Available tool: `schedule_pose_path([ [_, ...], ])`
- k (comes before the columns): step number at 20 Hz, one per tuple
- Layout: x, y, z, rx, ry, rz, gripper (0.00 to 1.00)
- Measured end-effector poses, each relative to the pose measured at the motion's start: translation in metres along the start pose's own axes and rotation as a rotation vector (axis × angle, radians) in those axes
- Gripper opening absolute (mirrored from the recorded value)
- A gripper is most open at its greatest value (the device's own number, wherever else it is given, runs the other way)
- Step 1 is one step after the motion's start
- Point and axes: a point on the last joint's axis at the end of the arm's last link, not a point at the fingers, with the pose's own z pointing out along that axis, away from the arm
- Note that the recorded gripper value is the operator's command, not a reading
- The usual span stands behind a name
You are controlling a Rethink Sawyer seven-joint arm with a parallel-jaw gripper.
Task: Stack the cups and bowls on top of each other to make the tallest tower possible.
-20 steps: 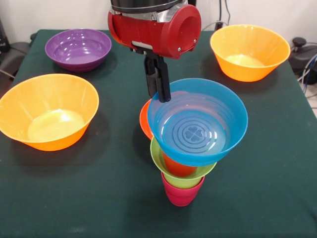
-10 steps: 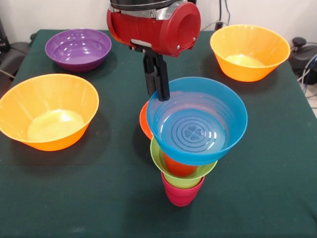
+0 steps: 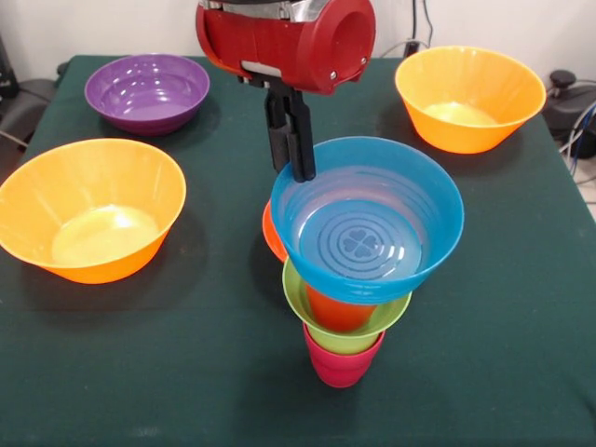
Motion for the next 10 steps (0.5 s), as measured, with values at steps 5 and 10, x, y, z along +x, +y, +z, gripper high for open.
schedule_pose_path([
  [5, -0.0006, -0.0012, -0.0014, 0.004, -0.004, -0.002, 0.00],
  [10, 0.0016, -0.0040, 0.0012, 0.012, -0.001, -0.004, 0.00],
])
